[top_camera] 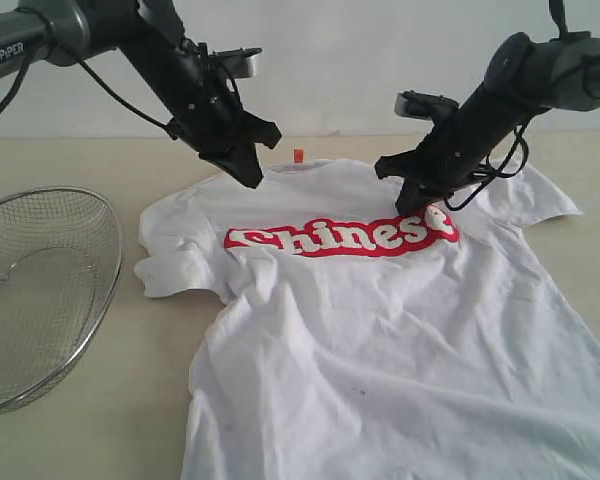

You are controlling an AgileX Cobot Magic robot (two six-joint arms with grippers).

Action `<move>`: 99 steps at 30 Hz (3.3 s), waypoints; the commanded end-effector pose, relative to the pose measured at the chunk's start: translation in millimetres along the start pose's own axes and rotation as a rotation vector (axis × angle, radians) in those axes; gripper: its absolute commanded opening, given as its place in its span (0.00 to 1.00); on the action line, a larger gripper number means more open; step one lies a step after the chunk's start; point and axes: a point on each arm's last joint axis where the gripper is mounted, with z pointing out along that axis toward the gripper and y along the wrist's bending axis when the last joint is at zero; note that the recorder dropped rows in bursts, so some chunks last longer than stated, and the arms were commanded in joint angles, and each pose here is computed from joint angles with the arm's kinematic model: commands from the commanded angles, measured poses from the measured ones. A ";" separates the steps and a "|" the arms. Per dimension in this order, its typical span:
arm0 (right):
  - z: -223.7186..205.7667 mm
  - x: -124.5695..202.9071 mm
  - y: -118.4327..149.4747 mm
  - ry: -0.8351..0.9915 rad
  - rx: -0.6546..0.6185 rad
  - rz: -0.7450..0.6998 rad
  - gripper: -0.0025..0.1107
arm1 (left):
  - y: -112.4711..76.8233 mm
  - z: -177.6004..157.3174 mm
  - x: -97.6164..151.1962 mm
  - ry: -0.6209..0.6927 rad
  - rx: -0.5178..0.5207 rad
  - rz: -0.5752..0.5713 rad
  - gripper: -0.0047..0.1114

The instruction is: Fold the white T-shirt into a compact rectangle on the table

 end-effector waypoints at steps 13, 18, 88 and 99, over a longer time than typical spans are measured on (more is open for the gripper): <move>21.3 13.2 -13.8 0.104 0.061 0.015 0.02 | -35.5 8.5 -4.2 0.008 0.049 0.059 0.08; 21.5 13.1 -23.2 0.099 0.160 0.022 0.02 | -33.3 16.0 1.9 0.041 0.051 0.048 0.08; -35.6 -7.0 20.8 -0.037 -0.227 -0.069 0.02 | 81.8 37.8 26.1 0.086 -0.336 -0.065 0.08; -35.1 -4.0 20.8 -0.004 -0.220 -0.084 0.02 | 61.0 14.3 10.0 0.064 -0.212 -0.088 0.08</move>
